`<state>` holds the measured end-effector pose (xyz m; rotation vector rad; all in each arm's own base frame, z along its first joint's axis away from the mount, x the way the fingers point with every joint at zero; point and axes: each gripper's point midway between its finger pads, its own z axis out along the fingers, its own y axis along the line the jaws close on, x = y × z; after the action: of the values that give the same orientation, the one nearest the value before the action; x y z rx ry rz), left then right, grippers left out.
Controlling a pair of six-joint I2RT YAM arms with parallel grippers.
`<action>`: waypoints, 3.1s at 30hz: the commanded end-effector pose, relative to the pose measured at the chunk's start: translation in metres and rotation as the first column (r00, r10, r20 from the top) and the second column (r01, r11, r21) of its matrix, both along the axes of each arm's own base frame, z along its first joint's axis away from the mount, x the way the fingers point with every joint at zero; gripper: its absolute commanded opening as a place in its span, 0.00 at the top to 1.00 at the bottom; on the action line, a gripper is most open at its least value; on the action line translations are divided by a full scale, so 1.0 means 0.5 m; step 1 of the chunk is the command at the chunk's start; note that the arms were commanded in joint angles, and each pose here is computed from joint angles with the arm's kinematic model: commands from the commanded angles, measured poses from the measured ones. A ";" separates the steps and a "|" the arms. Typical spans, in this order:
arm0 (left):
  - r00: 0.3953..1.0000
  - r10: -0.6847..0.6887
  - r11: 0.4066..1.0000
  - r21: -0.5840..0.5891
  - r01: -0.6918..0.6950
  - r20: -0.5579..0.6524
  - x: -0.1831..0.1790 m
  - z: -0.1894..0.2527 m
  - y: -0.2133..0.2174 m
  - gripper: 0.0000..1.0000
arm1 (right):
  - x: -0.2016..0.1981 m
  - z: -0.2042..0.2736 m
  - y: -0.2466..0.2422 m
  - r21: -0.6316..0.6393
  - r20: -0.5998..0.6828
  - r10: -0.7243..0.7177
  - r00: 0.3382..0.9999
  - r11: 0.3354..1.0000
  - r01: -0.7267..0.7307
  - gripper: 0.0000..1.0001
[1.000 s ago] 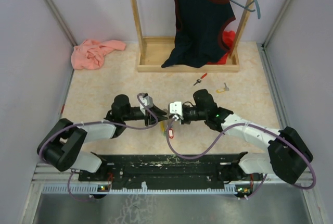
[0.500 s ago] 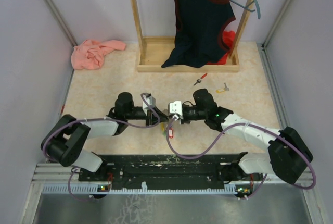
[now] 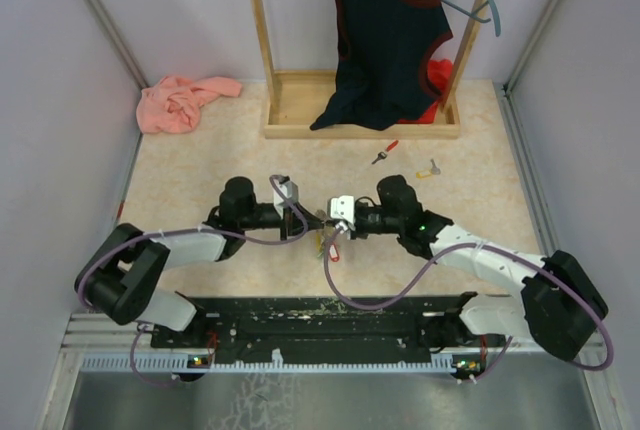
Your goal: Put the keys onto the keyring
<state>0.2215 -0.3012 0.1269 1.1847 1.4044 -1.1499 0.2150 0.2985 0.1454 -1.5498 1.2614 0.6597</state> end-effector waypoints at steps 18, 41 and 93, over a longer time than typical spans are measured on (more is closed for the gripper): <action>0.959 0.243 0.933 -0.234 -0.273 -0.149 0.026 0.093 0.017 0.99 | -0.025 0.002 0.032 0.144 -0.009 -0.002 1.000 0.990 0.003 1.00; 0.913 0.379 0.903 -0.156 -0.401 -0.152 0.033 0.033 0.072 0.68 | 0.026 0.041 0.043 0.103 0.076 -0.049 0.996 0.994 0.041 1.00; 0.485 0.770 0.512 -0.050 -0.857 -0.414 -0.039 0.246 0.321 0.01 | 0.065 0.015 -0.251 0.074 -0.422 -0.807 0.413 0.424 0.903 0.20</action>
<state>0.2105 -0.1576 0.2252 0.0477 1.7862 -0.7958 0.2439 0.2066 0.1284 -0.5157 1.9700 0.4449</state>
